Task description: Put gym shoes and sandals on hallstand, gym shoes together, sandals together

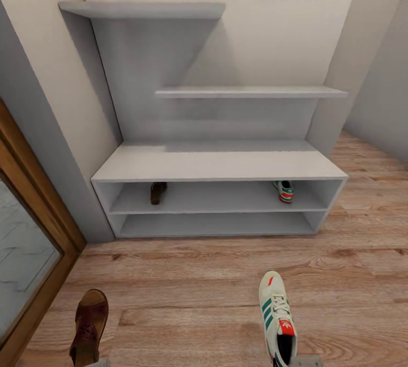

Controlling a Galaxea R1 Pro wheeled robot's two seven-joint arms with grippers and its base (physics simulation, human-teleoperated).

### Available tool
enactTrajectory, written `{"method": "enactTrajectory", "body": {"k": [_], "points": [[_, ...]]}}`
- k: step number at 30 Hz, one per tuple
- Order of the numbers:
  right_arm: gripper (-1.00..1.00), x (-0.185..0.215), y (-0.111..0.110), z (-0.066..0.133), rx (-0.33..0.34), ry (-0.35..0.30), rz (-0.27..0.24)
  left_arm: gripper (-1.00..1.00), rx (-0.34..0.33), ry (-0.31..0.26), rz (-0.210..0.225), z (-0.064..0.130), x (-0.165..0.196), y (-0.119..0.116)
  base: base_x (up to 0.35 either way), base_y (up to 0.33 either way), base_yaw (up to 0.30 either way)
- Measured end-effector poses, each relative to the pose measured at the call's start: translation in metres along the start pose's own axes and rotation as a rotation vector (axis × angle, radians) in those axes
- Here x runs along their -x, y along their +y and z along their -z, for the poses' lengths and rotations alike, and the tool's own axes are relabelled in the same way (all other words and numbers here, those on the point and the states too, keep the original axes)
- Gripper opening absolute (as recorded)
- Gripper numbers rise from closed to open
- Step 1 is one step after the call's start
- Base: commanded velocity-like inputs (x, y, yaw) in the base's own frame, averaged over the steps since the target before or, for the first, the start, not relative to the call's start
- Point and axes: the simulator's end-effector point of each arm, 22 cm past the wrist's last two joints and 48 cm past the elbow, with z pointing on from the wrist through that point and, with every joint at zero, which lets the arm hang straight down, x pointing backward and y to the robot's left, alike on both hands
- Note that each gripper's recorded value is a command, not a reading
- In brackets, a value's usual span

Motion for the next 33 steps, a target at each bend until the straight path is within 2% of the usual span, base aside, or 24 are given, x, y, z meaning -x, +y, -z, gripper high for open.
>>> {"method": "enactTrajectory", "body": {"k": [11,15,18,22,25,29,33], "points": [[-1.00,0.001,-0.002,-0.001,-0.005,-0.002,-0.003,-1.00,-0.014,0.002,-0.008,-0.002,0.002,-0.007,0.000,0.000,0.000],[-1.00,0.001,-0.030,-0.003,-0.048,-0.004,0.003,-1.00,-0.051,-0.059,-0.002,-0.027,0.057,-0.028,0.000,0.000,0.000],[-1.00,0.000,-0.047,-0.005,-0.064,-0.005,0.019,-1.00,-0.069,-0.056,0.001,-0.042,0.085,-0.040,0.000,0.000,0.000],[-1.00,-0.001,-0.082,-0.006,-0.112,-0.003,0.027,-1.00,-0.123,-0.002,-0.042,-0.065,0.130,-0.072,0.000,0.000,0.000],[-1.00,-0.004,-0.112,-0.006,-0.170,0.004,-0.013,-1.00,-0.161,0.032,-0.099,-0.077,0.165,-0.097,0.000,0.000,0.000],[-1.00,-0.007,-0.132,-0.004,-0.219,0.010,-0.064,-1.00,-0.203,0.076,-0.150,-0.082,0.198,-0.127,0.000,0.000,0.000],[-1.00,-0.008,-0.143,-0.003,-0.239,0.012,-0.076,-1.00,-0.246,0.135,-0.171,-0.083,0.223,-0.149,0.000,0.000,0.000]]}}
